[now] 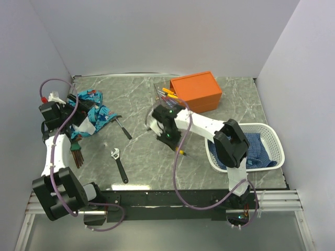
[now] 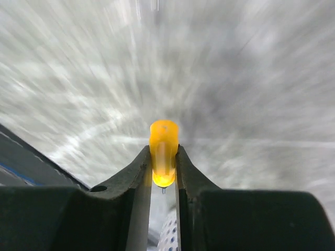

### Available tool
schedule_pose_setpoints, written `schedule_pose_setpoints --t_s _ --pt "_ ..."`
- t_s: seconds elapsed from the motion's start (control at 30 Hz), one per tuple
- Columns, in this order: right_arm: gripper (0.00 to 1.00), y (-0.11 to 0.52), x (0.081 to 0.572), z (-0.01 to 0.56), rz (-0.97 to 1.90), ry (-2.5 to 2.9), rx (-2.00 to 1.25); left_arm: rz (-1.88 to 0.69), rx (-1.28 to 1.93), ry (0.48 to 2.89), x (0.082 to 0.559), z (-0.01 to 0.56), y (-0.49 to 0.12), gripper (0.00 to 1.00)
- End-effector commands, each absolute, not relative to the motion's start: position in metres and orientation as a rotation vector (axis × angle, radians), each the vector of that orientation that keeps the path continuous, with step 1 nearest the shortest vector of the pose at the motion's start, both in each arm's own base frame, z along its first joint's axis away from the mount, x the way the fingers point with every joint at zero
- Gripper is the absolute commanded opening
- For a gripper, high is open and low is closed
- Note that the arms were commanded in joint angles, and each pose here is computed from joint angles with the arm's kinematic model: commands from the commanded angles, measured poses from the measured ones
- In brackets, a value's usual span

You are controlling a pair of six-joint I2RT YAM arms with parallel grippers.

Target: Sort the tools into containers

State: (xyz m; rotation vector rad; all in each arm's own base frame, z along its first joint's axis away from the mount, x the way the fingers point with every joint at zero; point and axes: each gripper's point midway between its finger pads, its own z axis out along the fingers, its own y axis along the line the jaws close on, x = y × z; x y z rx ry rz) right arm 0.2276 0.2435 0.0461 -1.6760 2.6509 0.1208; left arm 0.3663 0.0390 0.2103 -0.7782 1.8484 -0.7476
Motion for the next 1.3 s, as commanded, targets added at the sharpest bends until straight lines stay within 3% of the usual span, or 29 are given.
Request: schedule_pose_setpoints --t_s 0.0,0.27,0.5,0.77,0.93,1.13,1.17,1.2,1.27 --pt "0.0 0.31 0.275 0.115 0.364 2.405 -1.518 -0.754 -0.707 1.815 0.379 0.234 0.038 0.9" --pt "0.0 0.351 0.371 0.233 0.652 2.128 -1.166 -0.733 -0.648 1.911 0.405 0.228 0.027 0.89" --pt "0.0 0.353 0.441 0.301 0.566 1.919 -0.927 -0.717 -0.645 2.007 0.417 0.205 0.024 0.88" --pt "0.0 0.353 0.485 0.291 0.375 1.873 -0.885 -0.715 -0.646 2.03 0.42 0.199 0.023 0.88" --pt "0.0 0.324 0.512 0.265 0.08 1.901 -0.875 -0.706 -0.633 2.039 0.422 0.198 0.02 0.88" --pt "0.01 0.312 0.517 0.251 -0.036 1.909 -0.917 -0.715 -0.634 2.044 0.419 0.191 0.016 0.88" --pt "0.05 0.308 0.517 0.248 -0.07 1.912 -0.939 -0.725 -0.637 2.041 0.419 0.192 0.015 0.88" --pt "0.21 0.308 0.514 0.246 -0.088 1.911 -0.962 -0.729 -0.637 2.042 0.42 0.191 0.014 0.88" --pt "0.39 0.31 0.508 0.242 -0.126 1.909 -1.004 -0.736 -0.621 2.042 0.423 0.192 0.011 0.88"
